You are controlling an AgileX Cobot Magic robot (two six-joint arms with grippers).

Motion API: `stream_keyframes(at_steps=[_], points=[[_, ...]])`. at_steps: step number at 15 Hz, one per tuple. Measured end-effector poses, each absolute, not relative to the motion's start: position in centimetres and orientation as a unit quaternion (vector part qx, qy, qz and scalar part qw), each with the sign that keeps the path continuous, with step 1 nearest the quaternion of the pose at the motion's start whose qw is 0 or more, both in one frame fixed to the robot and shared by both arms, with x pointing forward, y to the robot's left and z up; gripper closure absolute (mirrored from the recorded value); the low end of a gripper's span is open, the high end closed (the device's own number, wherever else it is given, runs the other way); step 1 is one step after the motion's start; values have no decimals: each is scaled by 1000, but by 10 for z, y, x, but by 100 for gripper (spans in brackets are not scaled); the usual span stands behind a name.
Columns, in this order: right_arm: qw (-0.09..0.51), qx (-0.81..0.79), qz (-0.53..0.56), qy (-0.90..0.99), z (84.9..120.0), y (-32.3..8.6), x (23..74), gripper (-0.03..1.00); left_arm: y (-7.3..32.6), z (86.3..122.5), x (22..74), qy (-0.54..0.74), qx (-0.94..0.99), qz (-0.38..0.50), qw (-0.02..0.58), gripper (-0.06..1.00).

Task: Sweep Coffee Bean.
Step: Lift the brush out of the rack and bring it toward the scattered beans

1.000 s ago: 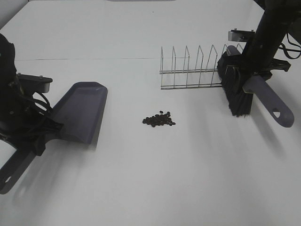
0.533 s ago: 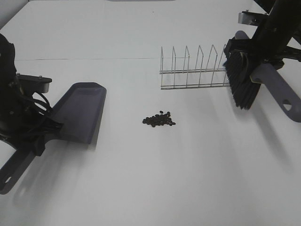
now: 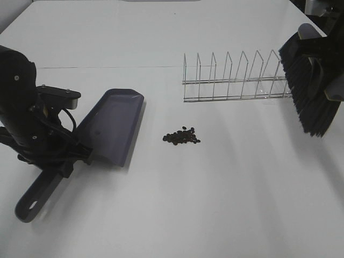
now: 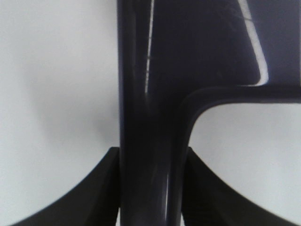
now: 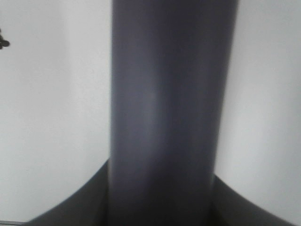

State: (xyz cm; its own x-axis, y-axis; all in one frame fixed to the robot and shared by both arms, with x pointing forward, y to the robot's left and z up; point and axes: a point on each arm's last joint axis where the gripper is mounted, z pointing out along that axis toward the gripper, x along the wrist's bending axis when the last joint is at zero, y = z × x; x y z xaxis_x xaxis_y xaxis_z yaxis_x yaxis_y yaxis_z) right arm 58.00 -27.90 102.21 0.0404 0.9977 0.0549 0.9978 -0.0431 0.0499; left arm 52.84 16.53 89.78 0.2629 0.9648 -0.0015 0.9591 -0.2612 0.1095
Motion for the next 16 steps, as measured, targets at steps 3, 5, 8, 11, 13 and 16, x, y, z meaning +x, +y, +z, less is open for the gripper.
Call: stream_keyframes(at_steps=[3,5,8,11,13,16], points=[[-42,-695,-11,-717,1017,-251,579,69,164,882,531,603,797,30,36,64],[-50,-679,13,-732,1000,-233,583,69,163,875,533,594,803,31,39,64],[-38,-672,69,-736,953,-221,594,69,161,871,536,577,816,30,36,64],[-67,-674,96,-729,932,-221,600,69,161,870,537,568,822,30,35,64],[-96,-681,97,-719,927,-222,605,69,160,869,538,563,825,30,34,64],[-110,-668,103,-729,924,-210,609,69,160,868,538,558,828,30,34,64]])
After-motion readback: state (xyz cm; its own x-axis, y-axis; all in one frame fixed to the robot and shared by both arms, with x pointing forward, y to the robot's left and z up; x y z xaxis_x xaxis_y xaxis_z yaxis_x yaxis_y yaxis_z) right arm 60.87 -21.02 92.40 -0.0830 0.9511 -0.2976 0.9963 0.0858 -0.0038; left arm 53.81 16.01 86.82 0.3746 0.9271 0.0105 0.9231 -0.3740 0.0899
